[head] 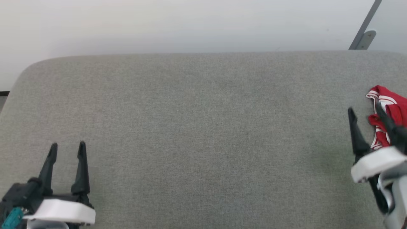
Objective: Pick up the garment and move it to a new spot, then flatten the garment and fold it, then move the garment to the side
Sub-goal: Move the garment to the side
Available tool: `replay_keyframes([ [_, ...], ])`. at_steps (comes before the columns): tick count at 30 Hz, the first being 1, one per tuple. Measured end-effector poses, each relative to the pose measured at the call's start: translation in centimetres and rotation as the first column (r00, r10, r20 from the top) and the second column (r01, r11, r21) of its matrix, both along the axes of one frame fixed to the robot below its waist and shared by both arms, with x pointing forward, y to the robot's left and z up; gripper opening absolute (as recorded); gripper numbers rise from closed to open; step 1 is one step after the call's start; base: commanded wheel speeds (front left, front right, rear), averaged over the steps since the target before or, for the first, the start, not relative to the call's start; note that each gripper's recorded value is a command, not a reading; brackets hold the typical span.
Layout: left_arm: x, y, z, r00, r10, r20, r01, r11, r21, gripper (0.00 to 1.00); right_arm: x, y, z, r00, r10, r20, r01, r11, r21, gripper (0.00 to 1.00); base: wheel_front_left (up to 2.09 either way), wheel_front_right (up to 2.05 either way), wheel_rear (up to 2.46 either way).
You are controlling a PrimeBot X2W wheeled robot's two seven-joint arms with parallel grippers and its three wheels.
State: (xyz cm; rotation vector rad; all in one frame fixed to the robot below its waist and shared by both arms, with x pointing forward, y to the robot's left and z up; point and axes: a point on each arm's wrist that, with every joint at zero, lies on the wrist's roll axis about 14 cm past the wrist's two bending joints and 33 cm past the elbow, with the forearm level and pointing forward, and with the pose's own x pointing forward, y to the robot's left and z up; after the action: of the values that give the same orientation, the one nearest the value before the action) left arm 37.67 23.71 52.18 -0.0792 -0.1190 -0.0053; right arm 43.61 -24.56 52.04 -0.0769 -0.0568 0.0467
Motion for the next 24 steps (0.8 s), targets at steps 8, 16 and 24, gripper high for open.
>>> replay_keyframes([
  [8,-2.7,0.9,-0.8,0.999,0.034,-0.024,-0.034,0.999,-0.008,1.0,-3.4,0.5,-1.2,1.0,-0.027,-0.006,0.028,0.999,0.036,1.0,0.0,0.0,0.0],
  [16,-4.9,1.1,-1.6,0.998,0.043,-0.052,-0.044,0.999,-0.014,1.0,-6.0,0.3,-2.2,0.998,-0.06,-0.024,0.062,0.996,0.066,1.0,0.0,0.0,0.0],
  [24,-6.1,1.6,-1.3,0.997,0.059,-0.042,-0.06,0.998,-0.027,1.0,-7.1,0.3,-2.5,0.997,-0.074,-0.027,0.076,0.994,0.082,1.0,0.0,0.0,0.0],
])
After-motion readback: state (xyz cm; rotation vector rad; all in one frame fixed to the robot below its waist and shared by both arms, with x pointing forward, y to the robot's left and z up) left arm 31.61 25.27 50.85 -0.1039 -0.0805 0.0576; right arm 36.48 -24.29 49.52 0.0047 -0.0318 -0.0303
